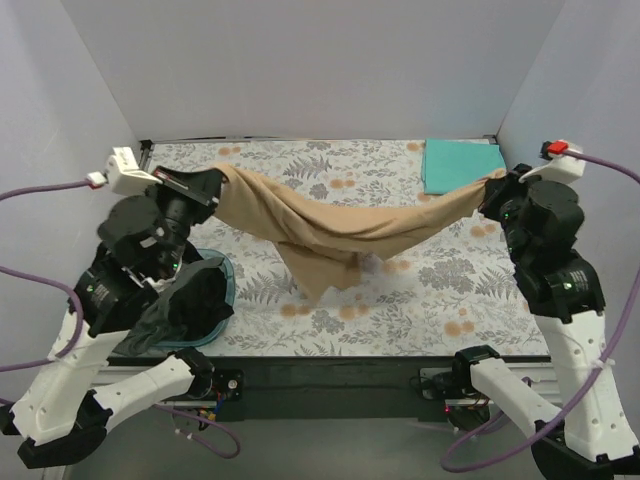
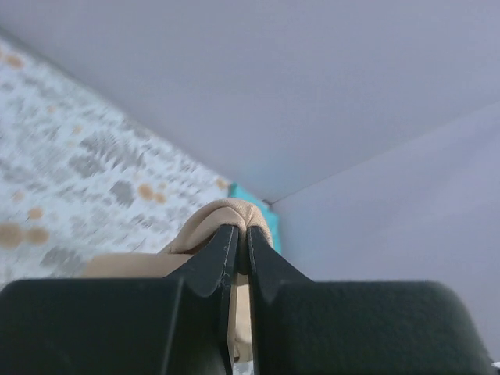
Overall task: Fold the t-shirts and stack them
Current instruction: Flatten the tshirt out
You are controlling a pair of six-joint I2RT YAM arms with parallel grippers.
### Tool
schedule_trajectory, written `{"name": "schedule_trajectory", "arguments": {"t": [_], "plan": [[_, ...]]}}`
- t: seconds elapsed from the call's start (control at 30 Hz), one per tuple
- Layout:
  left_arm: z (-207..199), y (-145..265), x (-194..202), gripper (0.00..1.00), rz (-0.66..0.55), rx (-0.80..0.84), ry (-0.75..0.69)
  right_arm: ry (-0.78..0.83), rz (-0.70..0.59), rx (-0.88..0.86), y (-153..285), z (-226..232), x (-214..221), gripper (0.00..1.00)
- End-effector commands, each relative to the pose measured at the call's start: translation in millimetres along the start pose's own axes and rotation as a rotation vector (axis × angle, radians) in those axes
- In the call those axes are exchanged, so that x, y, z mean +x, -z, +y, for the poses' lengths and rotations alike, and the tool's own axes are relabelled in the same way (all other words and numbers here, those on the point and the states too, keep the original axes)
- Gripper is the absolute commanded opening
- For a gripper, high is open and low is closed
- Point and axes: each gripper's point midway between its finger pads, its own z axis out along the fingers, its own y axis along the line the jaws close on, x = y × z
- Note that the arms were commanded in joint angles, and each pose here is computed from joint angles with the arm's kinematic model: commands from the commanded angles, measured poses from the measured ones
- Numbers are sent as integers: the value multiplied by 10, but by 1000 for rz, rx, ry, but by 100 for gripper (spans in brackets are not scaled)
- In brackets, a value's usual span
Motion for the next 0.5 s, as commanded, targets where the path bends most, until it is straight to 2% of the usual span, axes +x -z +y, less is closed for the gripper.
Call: {"name": "schedule_trajectory", "arguments": {"t": [0.0, 0.03, 0.1, 0.23, 0.4, 0.47], "plan": [[-637, 318, -849, 0, -179, 183, -2, 13, -227, -38, 567, 39, -953, 1], [-692, 353, -917, 0, -191, 199, -16, 4, -273, -53, 707, 62, -1147, 1], [-853, 499, -1138, 0, -226, 252, 3, 21, -296, -56, 821, 56, -1278, 1], [-991, 643, -1329, 0, -260, 306, 1, 25, -357, -84, 1066, 79, -1535, 1], [-1018, 513, -1257, 0, -259, 294, -30, 31, -370, -113, 1113, 135, -1603, 1], [-1005, 309, -1107, 0, -241, 257, -66, 49, -346, -103, 988, 160, -1566, 1]]}}
